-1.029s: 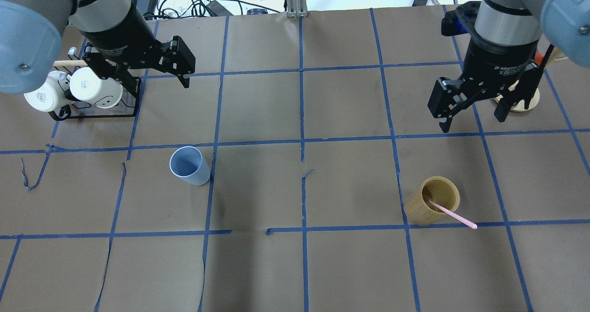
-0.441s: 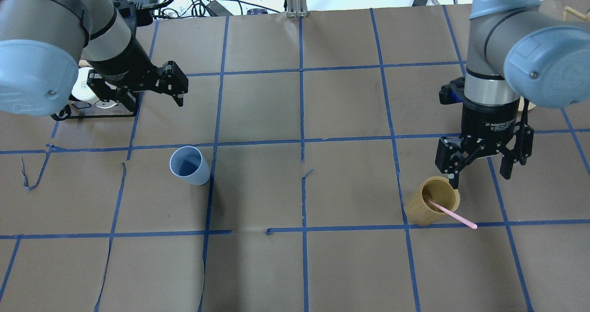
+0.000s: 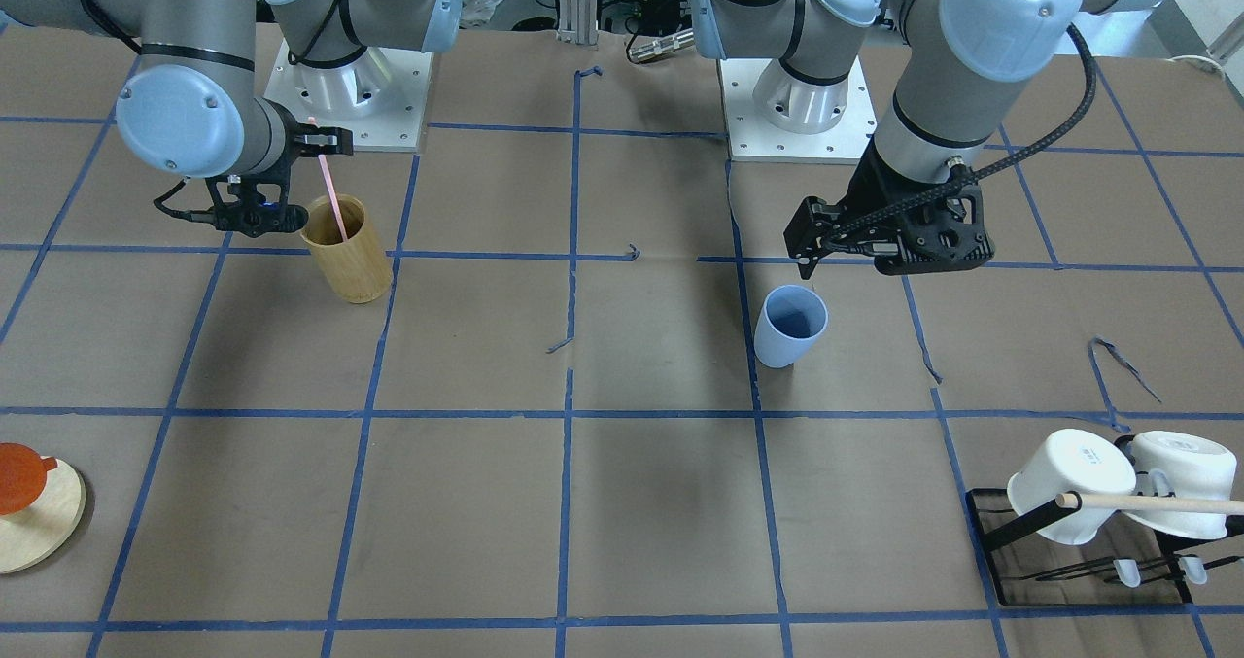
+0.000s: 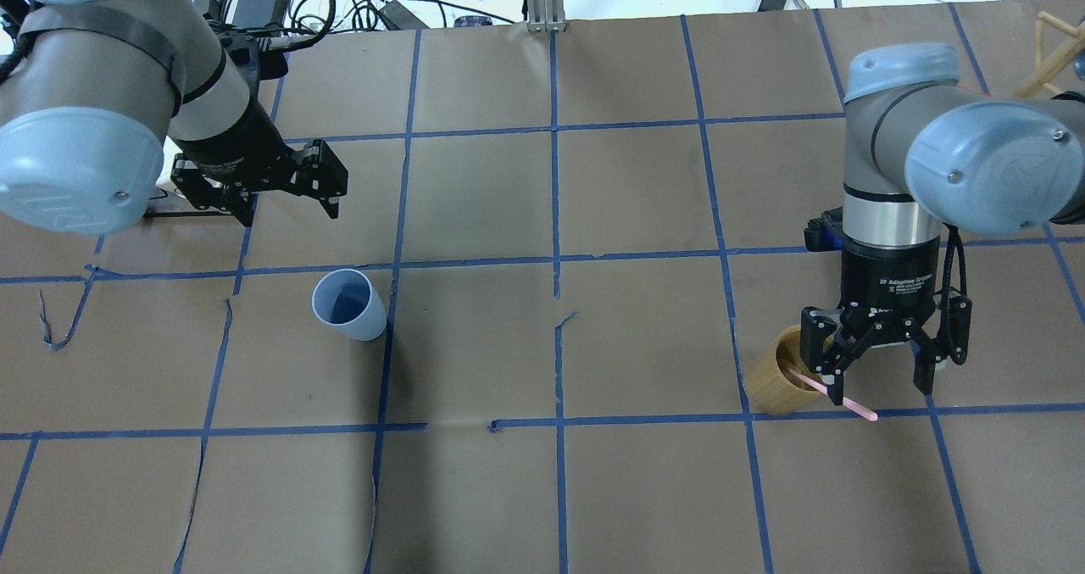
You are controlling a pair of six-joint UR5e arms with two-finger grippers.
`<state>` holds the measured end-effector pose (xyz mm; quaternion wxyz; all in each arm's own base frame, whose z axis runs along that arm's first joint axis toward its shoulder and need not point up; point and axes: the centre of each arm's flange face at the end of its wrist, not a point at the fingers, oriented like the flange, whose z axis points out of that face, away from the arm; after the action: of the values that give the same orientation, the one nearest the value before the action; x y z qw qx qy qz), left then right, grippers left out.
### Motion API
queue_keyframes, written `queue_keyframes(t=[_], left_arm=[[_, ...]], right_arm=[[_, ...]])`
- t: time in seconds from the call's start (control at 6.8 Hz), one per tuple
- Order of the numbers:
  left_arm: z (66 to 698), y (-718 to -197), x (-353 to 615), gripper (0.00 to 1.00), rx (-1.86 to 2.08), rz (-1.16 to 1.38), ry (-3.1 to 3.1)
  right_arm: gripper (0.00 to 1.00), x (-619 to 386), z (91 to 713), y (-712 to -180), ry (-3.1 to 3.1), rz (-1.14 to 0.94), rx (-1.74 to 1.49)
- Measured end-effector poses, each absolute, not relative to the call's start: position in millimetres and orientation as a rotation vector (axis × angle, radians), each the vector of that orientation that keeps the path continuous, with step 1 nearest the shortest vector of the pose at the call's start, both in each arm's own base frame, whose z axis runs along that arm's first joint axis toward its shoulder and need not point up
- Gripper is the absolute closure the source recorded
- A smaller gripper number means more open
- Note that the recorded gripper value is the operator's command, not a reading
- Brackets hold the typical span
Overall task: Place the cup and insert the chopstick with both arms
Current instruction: 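Lower the right gripper onto the pink chopstick while the left reaches the blue cup, then grasp the pink chopstick with the right gripper while the left gripper grasps the blue cup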
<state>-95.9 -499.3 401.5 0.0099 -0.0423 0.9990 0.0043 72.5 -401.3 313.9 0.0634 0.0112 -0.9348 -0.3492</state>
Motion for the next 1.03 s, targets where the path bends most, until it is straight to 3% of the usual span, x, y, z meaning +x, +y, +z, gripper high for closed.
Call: queue_keyframes(t=[0.15, 0.29, 0.44, 0.59, 0.88, 1.03], left_arm=[[385.3, -501.9, -86.0, 0.00, -0.138, 0.003, 3.122], [366.4, -501.7, -77.1, 0.00, -0.147, 0.005, 3.123], [346.6, -498.2, -68.6, 0.00, -0.163, 0.021, 3.124], [329.3, -493.0, -63.4, 0.00, -0.176, 0.032, 3.123], [307.3, -483.9, -61.8, 0.02, -0.183, 0.052, 3.125], [298.7, -480.6, -62.1, 0.03, -0.187, 0.072, 3.130]], right_arm=[[0.30, 73.5, 311.5, -397.8, -2.819, -1.084, -0.006], [0.44, 75.0, 310.6, -396.5, -2.820, -1.093, -0.047], [0.45, 76.1, 310.3, -396.4, -2.826, -1.095, -0.069], [0.56, 76.9, 309.7, -396.7, -2.832, -1.096, -0.080], [0.60, 77.3, 308.8, -397.5, -2.835, -1.095, -0.089], [0.66, 77.3, 308.9, -397.8, -2.836, -1.092, -0.092]])
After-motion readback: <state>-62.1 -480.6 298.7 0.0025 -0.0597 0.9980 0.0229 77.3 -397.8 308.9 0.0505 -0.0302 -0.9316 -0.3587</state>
